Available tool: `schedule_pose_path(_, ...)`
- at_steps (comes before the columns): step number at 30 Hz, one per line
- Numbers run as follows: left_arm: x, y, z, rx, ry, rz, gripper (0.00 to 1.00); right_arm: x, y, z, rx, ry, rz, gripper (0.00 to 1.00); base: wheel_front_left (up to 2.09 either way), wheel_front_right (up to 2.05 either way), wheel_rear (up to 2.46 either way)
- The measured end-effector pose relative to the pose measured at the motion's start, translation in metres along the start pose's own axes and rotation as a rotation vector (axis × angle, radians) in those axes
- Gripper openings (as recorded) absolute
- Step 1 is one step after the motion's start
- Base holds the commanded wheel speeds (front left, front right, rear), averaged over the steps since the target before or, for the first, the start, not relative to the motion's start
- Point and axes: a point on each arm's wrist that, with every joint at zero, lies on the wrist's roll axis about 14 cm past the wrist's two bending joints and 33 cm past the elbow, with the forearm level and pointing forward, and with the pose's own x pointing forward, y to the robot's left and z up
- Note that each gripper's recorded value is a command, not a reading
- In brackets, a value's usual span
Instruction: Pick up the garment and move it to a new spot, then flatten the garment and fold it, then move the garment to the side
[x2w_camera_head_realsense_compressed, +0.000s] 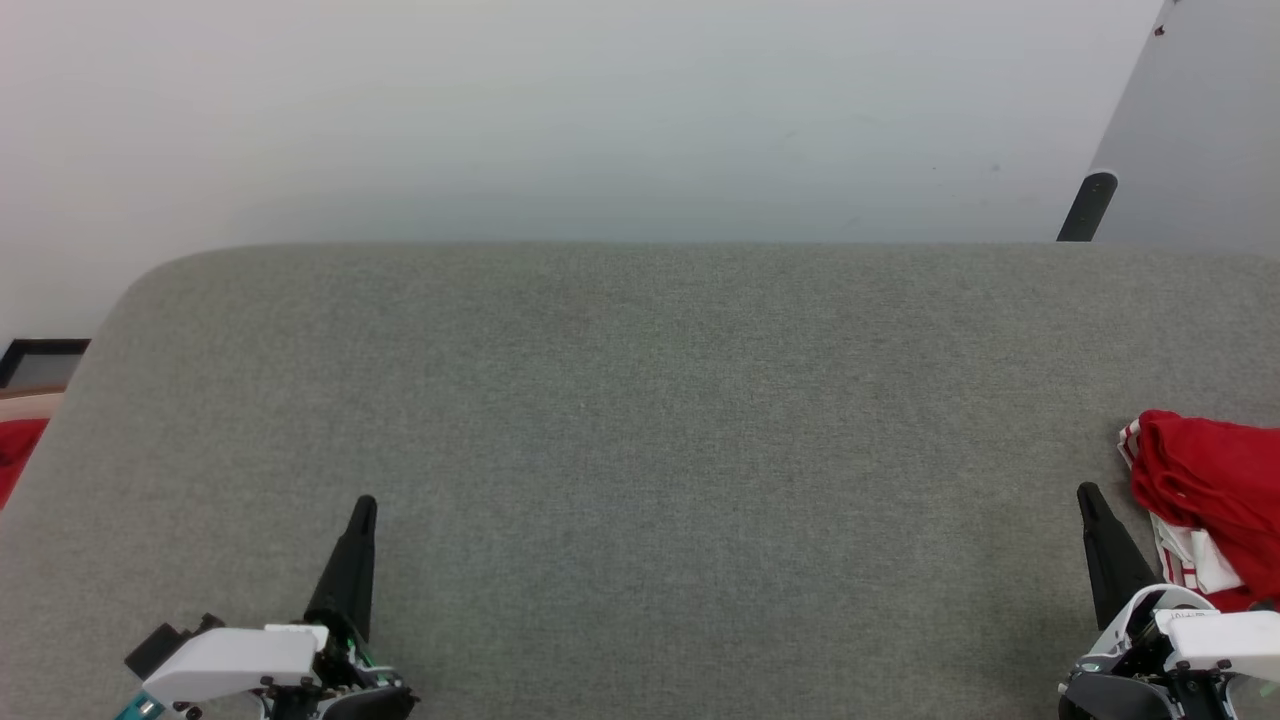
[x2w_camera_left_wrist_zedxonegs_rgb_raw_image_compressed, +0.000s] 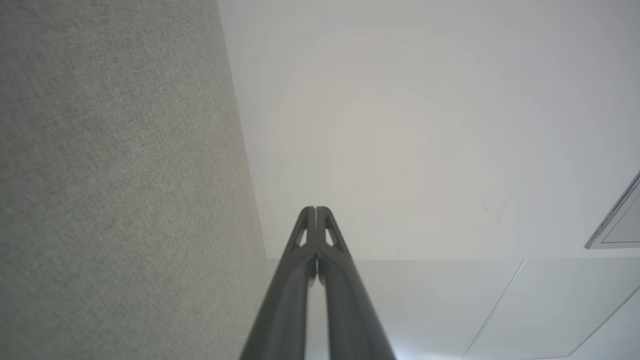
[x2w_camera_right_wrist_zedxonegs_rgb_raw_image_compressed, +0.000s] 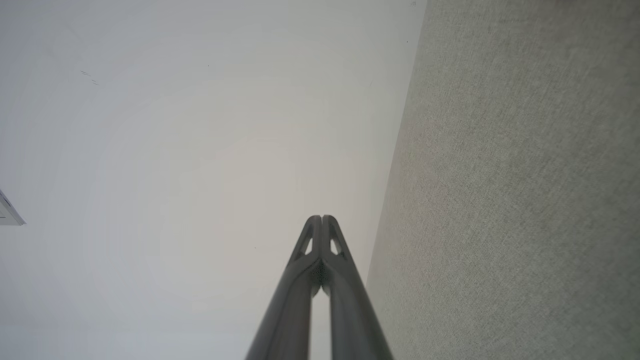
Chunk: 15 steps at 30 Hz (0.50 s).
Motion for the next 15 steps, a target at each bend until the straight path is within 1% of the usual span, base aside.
schedule_pose_path(15, 0.0, 0.0, 0.0001, 0.0, 0.0, 0.0, 0.0, 0.0, 0.0, 0.0, 0.0, 0.0, 0.0, 0.0, 0.0, 0.0, 0.0)
